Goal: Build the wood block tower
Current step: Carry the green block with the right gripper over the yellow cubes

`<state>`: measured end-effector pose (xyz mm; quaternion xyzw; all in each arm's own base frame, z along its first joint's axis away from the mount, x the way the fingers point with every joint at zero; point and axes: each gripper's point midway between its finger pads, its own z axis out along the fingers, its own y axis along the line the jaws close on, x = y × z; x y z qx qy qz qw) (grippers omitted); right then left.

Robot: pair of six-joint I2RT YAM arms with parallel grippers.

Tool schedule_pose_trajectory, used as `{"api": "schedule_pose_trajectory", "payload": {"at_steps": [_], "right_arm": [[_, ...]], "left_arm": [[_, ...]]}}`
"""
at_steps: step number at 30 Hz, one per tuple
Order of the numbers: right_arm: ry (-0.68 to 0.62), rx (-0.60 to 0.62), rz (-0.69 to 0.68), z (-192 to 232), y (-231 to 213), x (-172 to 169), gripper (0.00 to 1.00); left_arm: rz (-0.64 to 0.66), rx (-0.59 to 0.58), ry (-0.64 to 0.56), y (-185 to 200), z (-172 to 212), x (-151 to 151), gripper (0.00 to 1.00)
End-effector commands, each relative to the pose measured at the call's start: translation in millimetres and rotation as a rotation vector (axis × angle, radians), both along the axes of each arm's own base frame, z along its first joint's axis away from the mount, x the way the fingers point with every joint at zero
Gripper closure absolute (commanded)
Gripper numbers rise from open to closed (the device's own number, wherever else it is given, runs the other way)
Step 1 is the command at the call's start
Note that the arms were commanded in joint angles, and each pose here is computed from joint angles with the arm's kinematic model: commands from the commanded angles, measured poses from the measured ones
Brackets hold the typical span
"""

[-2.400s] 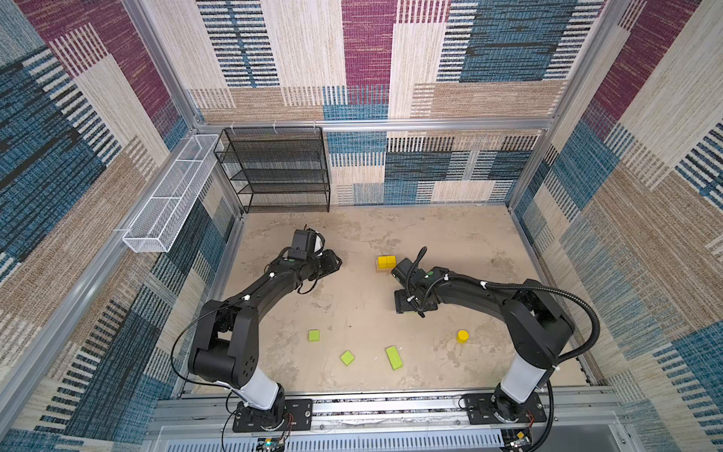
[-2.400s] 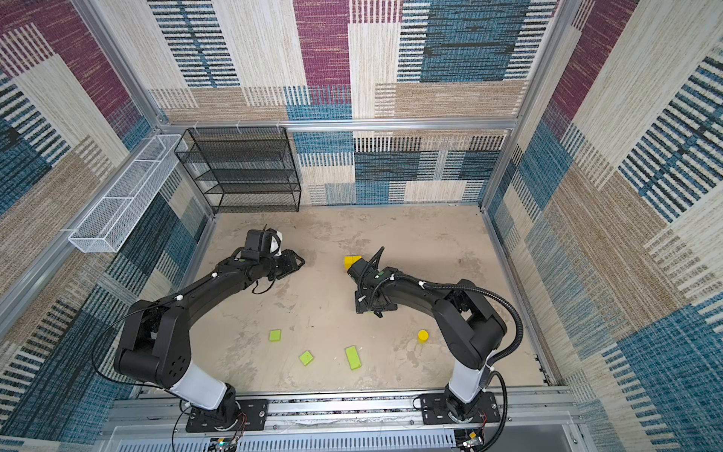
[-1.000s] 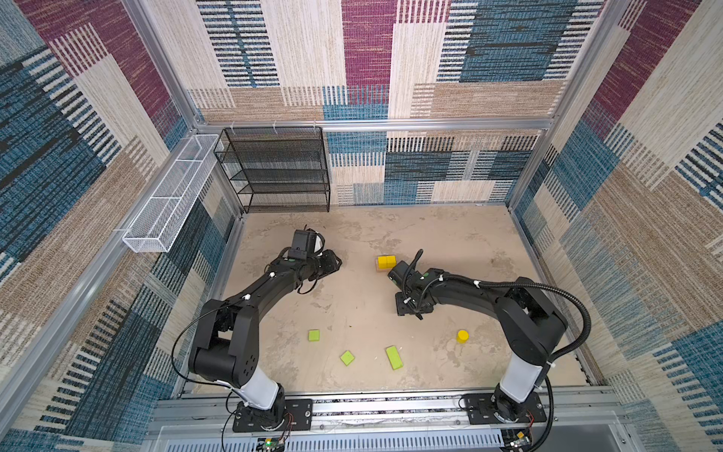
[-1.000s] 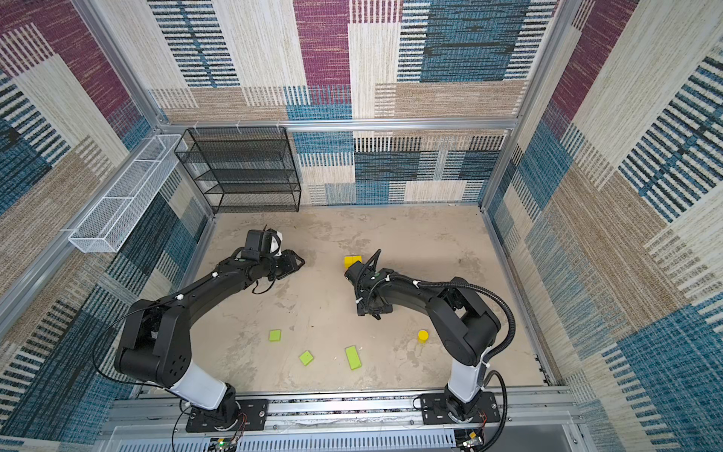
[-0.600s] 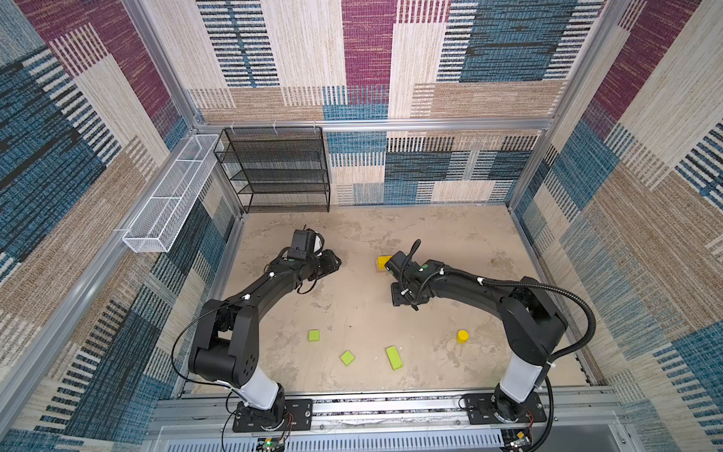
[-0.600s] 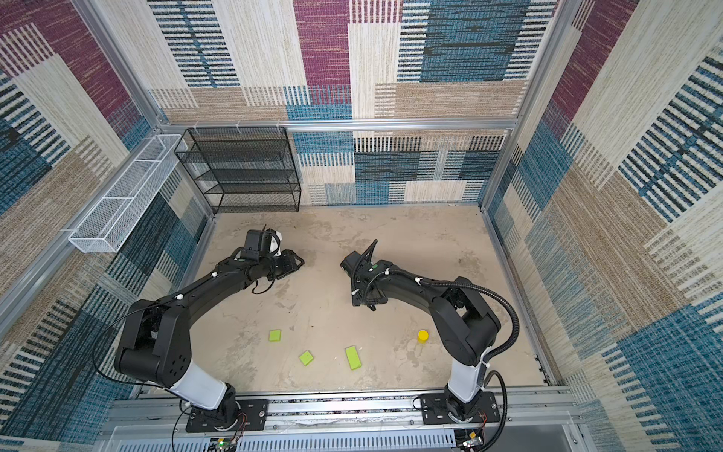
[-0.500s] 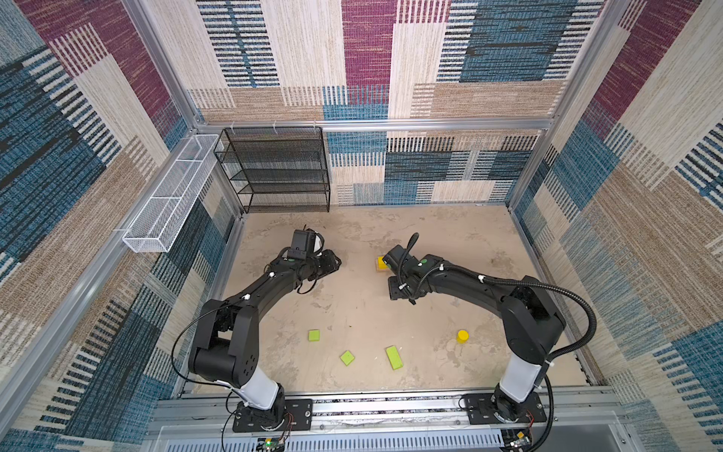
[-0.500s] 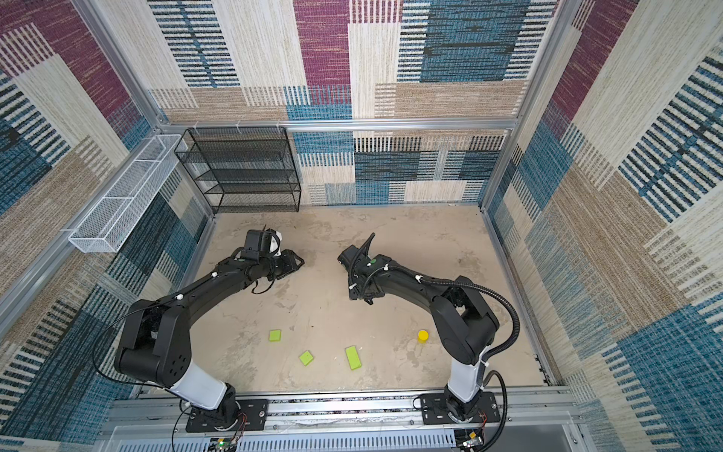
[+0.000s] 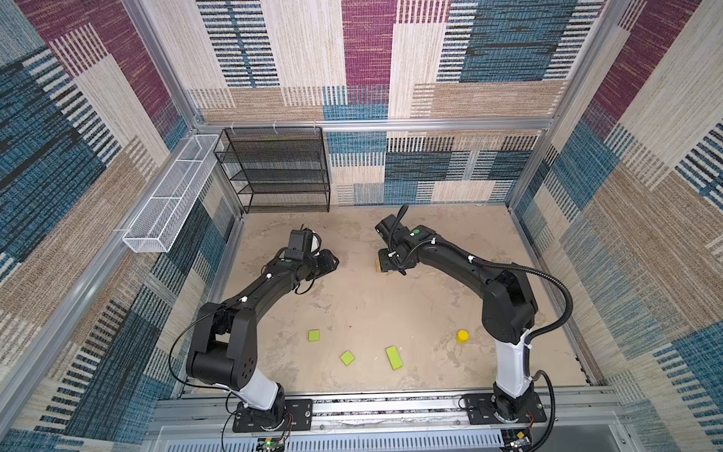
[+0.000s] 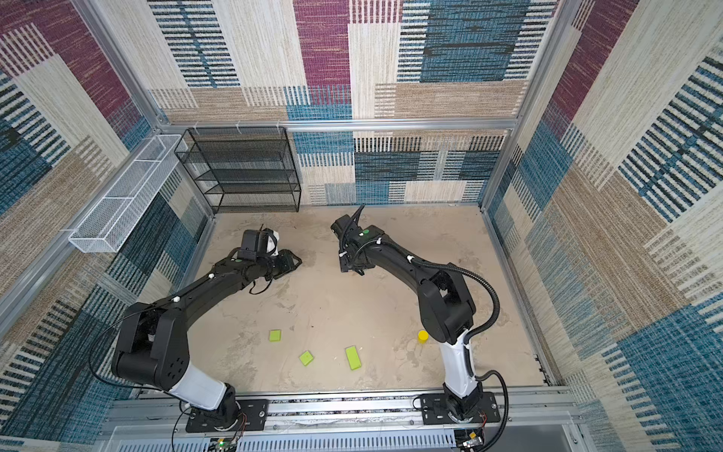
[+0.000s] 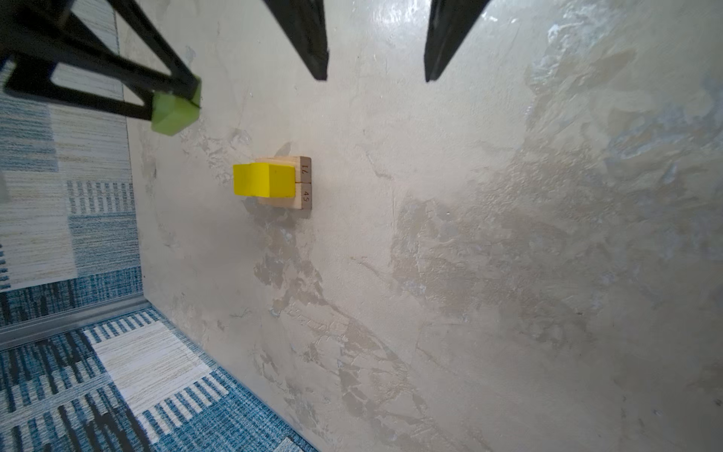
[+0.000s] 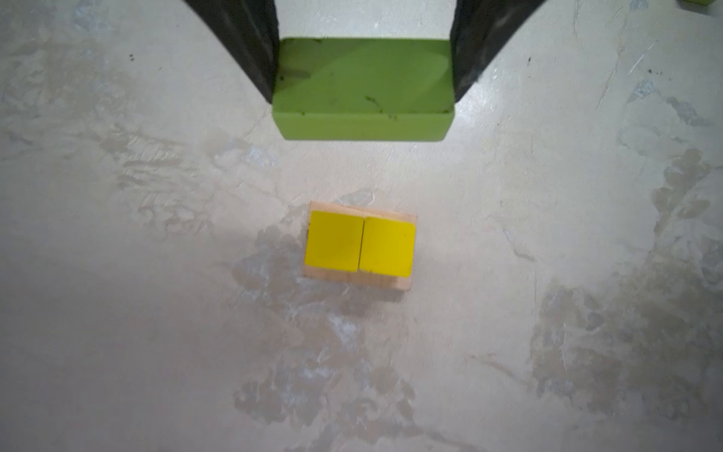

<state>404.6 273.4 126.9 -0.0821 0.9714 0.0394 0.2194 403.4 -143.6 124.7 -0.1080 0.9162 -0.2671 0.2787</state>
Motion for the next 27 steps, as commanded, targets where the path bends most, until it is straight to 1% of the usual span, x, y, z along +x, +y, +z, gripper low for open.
{"api": "schedule_pose_trajectory", "payload": {"at_steps": [1,5,11,27], "right_arm": [[0.007,-0.026,0.032,4.9,1.2,8.7,0.50],[0.013,-0.035,0.046,4.1,6.5,23.5,0.50],[0.027,-0.053,0.051,-7.5,10.4,36.2,0.50],[0.041,-0.058,0.044,-30.1,15.9,48.5,0.50]], "left_arm": [[-0.017,-0.001,-0.014,0.3,3.0,-0.5,0.55],[-0.014,0.000,-0.011,2.5,2.0,-1.1,0.55],[-0.009,0.001,-0.008,6.3,1.0,-2.1,0.55],[-0.002,-0.008,-0.003,9.7,-0.3,-1.8,0.55]]}}
